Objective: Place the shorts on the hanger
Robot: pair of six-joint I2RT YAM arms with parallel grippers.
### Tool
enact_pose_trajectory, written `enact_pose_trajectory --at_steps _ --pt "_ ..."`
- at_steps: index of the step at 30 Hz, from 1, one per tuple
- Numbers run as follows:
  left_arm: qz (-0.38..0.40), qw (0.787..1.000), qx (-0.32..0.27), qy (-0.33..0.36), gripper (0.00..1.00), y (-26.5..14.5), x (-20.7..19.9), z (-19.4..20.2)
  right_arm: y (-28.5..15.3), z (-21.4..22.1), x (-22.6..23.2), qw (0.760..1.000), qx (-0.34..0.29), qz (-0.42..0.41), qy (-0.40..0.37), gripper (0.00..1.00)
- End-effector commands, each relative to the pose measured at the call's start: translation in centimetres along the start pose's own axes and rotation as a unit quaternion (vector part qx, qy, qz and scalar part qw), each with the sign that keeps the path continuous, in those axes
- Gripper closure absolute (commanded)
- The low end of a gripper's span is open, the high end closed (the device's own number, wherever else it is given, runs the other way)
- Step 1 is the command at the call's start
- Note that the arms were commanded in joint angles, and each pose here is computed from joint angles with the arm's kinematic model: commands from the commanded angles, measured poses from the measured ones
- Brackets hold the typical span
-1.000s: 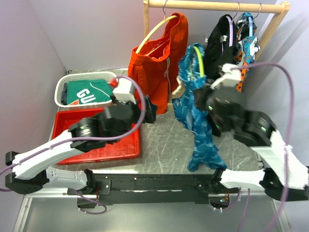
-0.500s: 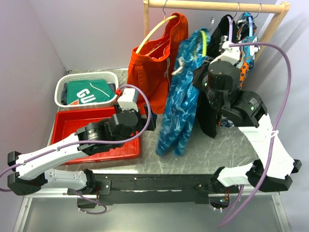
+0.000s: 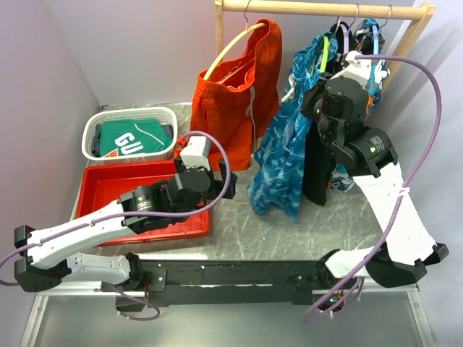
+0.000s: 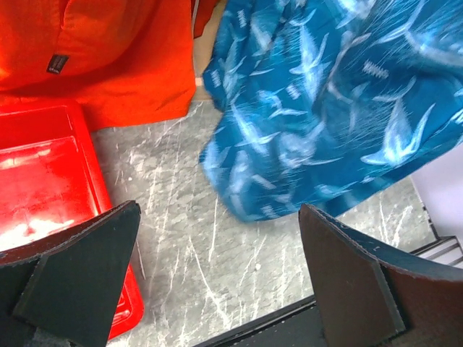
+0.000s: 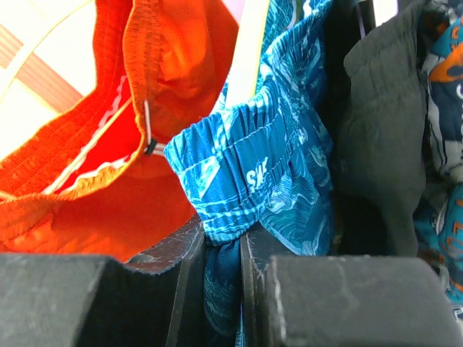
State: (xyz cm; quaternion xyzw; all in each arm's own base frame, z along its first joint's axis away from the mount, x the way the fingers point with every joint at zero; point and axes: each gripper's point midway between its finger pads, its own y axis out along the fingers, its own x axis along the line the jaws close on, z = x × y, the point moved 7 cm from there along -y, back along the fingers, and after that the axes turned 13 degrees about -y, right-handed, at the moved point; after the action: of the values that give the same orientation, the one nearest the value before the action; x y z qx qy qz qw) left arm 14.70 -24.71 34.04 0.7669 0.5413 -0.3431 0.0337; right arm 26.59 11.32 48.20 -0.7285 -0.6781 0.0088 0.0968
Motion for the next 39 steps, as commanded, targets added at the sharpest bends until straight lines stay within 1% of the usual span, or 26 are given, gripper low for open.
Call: enact_pose_trajectory --at_steps 1,9,16,25,28,33,39 --pt "0.008 1.0 -0.007 -0.021 0.03 0.0 -0.3 -0.2 -0.2 -3.9 -0.4 0.995 -0.093 -0.029 0.033 1.0" --pt "0.007 1.0 0.003 -0.026 0.04 0.2 0.3 0.8 -0.6 -4.8 -0.4 0.988 -0.138 -0.068 0.024 1.0" --pt "0.008 1.0 0.008 -0.024 0.03 0.4 0.4 1.3 -0.6 -5.3 -0.4 0.986 -0.153 -0.068 0.015 1.0" --pt "0.007 1.0 0.008 -0.02 0.03 0.4 0.2 1.1 2.0 -5.5 0.5 0.989 -0.141 -0.041 -0.004 1.0" --pt "0.006 1.0 0.006 -0.02 0.03 0.3 0.3 1.0 2.8 -5.6 0.9 0.988 -0.146 -0.046 -0.009 1.0" --pt "0.003 1.0 0.002 -0.022 0.03 0.1 0.4 0.7 4.3 -5.5 2.0 0.99 -0.132 -0.056 -0.015 1.0" --pt "-0.001 1.0 0.0 -0.02 0.03 0.1 0.6 0.6 5.9 -5.2 2.3 0.992 -0.123 -0.037 -0.018 1.0"
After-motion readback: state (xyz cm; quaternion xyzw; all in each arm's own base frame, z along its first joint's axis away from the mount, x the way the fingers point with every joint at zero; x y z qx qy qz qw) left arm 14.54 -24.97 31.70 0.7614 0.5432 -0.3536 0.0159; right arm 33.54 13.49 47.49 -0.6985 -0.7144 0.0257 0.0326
